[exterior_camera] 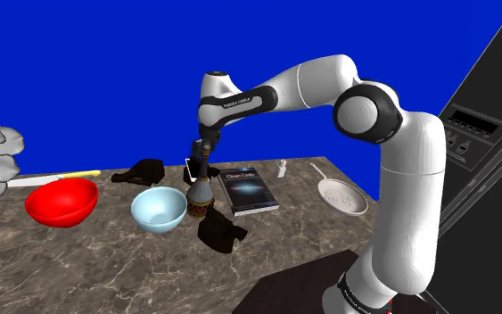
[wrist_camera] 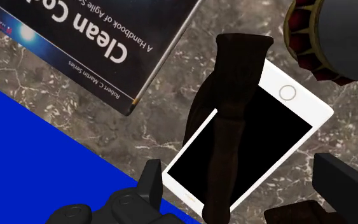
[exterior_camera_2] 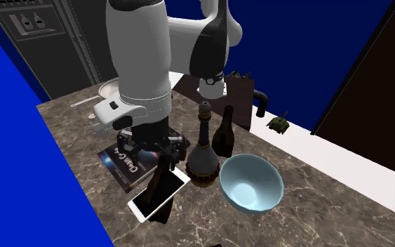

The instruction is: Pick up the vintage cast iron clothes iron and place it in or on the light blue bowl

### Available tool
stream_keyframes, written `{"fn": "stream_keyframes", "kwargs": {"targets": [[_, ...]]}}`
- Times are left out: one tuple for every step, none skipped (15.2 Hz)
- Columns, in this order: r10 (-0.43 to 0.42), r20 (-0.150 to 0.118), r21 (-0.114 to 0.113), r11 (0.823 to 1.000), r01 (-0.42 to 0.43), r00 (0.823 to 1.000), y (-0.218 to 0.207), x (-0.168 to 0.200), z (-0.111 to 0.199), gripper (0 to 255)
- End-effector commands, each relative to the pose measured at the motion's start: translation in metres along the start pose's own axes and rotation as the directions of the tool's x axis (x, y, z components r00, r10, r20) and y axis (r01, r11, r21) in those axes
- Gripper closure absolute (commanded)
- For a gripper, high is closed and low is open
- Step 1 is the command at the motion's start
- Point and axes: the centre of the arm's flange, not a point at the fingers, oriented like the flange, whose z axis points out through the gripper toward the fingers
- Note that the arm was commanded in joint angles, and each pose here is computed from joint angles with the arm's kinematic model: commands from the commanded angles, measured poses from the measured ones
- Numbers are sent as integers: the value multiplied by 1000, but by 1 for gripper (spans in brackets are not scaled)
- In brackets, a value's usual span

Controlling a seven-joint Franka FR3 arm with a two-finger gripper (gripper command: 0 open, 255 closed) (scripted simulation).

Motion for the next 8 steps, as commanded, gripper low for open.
{"fn": "stream_keyframes", "kwargs": {"targets": [[-1, 0, 2, 1000, 1, 1000, 2, 19, 21, 0], [-1, 0, 2, 1000, 1, 1000, 2, 20, 22, 0], [-1, 0, 2, 1000, 1, 1000, 2, 20, 27, 0], [-1, 0, 2, 1000, 1, 1000, 2, 20, 33, 0], [-1, 0, 2, 1000, 1, 1000, 2, 20, 38, 0], [-1, 0, 2, 1000, 1, 1000, 2, 20, 43, 0], [-1, 0, 2, 1000, 1, 1000, 2, 20, 48, 0], [-1, 0, 2, 1000, 1, 1000, 2, 20, 54, 0]]}}
